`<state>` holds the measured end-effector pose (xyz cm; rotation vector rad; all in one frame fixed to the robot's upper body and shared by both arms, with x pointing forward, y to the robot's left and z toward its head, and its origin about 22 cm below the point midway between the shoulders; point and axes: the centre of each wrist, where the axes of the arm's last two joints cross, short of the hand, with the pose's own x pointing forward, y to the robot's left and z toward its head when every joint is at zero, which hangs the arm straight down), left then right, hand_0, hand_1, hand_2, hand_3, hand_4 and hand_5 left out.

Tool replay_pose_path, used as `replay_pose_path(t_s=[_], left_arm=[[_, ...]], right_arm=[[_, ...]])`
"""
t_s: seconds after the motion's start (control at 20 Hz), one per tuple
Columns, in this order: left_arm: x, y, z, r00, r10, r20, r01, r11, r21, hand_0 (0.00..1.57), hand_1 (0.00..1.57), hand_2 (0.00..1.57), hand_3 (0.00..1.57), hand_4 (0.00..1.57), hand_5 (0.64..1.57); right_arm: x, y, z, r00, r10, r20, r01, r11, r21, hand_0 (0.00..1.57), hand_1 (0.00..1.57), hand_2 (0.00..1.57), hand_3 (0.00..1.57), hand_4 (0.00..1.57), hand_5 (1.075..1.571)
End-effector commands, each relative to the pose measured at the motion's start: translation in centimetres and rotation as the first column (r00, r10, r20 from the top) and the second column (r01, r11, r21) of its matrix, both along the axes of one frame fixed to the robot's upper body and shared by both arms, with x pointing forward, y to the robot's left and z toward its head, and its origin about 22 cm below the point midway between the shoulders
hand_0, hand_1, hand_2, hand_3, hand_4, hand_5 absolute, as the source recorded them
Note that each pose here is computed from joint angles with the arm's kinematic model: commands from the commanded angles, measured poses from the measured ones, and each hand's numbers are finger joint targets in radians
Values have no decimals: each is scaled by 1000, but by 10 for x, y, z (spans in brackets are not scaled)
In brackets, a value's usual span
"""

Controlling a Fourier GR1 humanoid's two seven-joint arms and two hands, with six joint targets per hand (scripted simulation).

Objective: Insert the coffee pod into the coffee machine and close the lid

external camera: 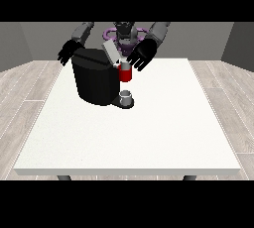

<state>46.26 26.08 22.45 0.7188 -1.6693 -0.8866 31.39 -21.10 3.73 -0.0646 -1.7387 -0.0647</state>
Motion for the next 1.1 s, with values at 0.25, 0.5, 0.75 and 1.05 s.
replay_pose_path(t_s=[0.25, 0.5, 0.75, 1.05], left_arm=[[2, -24, -12, 998, -50, -37, 50, 999, -2, 1196, 1196, 1240, 1142, 466, 1571], [1, -14, -11, 1000, -9, -20, 10, 999, 46, 1152, 1152, 1178, 1020, 450, 1571], [1, -9, -12, 998, -24, -50, 26, 999, 45, 1056, 1056, 1108, 937, 393, 1571], [2, -16, 7, 1000, -19, 7, 19, 999, 47, 1064, 1064, 1117, 952, 360, 1571]], right_arm=[[12, -7, 8, 1000, -24, -3, 24, 999, 23, 0, 0, 0, 0, 446, 1571], [3, -10, 0, 999, -26, -42, 25, 1000, -18, 0, 0, 0, 0, 364, 1571], [-2, -7, -7, 999, -23, -34, 24, 1000, 9, 0, 0, 0, 0, 401, 1571], [9, -18, 5, 1000, -31, 1, 31, 999, 32, 0, 0, 0, 0, 477, 1571]])
